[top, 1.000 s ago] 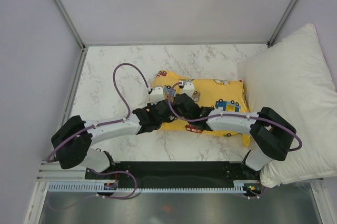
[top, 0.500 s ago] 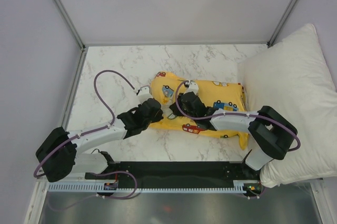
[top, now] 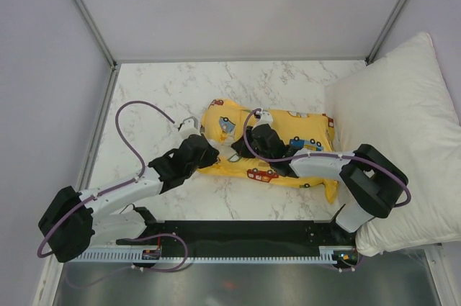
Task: Remove the pillowcase from the pillow
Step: Expand the opening of the pillowcase
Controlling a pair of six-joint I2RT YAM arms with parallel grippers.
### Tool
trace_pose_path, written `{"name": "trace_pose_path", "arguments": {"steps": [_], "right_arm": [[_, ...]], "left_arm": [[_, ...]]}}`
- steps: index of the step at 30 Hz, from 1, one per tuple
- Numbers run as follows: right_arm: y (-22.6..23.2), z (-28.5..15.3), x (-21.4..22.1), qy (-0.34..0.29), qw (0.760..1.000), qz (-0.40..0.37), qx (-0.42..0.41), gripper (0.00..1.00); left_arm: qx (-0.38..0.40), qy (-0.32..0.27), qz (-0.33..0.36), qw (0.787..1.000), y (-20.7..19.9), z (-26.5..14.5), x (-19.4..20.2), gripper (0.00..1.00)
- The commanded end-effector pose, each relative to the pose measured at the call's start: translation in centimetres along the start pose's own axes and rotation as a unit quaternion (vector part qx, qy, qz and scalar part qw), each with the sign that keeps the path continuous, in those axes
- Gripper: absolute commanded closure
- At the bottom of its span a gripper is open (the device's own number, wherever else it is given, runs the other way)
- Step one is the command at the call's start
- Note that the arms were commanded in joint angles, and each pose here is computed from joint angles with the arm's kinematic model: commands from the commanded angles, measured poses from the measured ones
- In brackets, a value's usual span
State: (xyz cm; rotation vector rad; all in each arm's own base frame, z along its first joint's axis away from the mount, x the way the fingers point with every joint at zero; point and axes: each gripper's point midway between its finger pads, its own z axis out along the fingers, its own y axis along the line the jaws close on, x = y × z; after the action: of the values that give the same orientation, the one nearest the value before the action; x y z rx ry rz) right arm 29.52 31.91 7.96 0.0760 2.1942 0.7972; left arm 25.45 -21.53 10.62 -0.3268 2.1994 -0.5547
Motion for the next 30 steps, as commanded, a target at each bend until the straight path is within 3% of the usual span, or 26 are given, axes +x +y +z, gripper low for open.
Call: {"name": "trace_pose_path", "arguments": {"steps": [1,5,7,11,12,13,15,16,20,22,27,30], "right_arm": [[-15.5,-2.4,2.4,0.037,0.963,-0.062,0.26,1.0],[-13.5,-2.1,1.7,0.033,0.973,-0.07,0.216,1.0],[-10.8,-1.8,1.0,0.035,0.978,-0.116,0.171,1.0],[-5.1,-2.9,-1.8,0.013,0.977,-0.187,0.101,0.98],[-3.9,-3.3,-2.1,0.013,0.977,-0.197,0.084,0.94],[-2.5,-3.7,-2.8,0.007,0.976,-0.211,0.06,0.83],[-0.2,-5.0,-4.4,-0.013,0.974,-0.225,0.021,0.71],[0.7,-5.5,-5.1,-0.022,0.97,-0.241,0.008,0.55],[4.1,-7.7,-6.9,-0.042,0.955,-0.287,-0.06,0.27],[4.8,-7.8,-7.1,-0.042,0.948,-0.307,-0.077,0.22],[7.0,-6.8,-5.6,-0.032,0.92,-0.359,-0.156,0.22],[6.5,-4.9,-4.6,-0.015,0.912,-0.378,-0.158,0.22]], "left_arm": [[-0.125,-0.063,0.032,0.99,7.0,-1.4,-2.8,0.98],[-0.043,-0.046,0.061,0.996,4.6,-0.1,-1.6,0.98],[0.013,-0.044,0.06,0.997,2.1,0.8,-1.6,0.98],[0.015,-0.01,0.092,0.996,1.6,3.2,0.2,0.98],[0.014,-0.007,0.096,0.995,1.7,3.6,0.4,0.98],[0.024,-0.008,0.096,0.995,1.3,3.8,0.4,0.98],[0.028,0.001,0.102,0.994,1.3,4.3,0.8,0.98],[0.043,0.003,0.103,0.994,0.8,4.4,0.9,0.98],[0.065,0.014,0.112,0.991,0.2,4.7,1.5,0.98],[0.077,0.021,0.11,0.991,0.0,4.7,1.7,0.98],[0.098,0.034,0.097,0.99,-0.3,4.4,2.5,0.98],[0.112,0.043,0.088,0.989,-0.6,3.8,2.9,0.98]]}}
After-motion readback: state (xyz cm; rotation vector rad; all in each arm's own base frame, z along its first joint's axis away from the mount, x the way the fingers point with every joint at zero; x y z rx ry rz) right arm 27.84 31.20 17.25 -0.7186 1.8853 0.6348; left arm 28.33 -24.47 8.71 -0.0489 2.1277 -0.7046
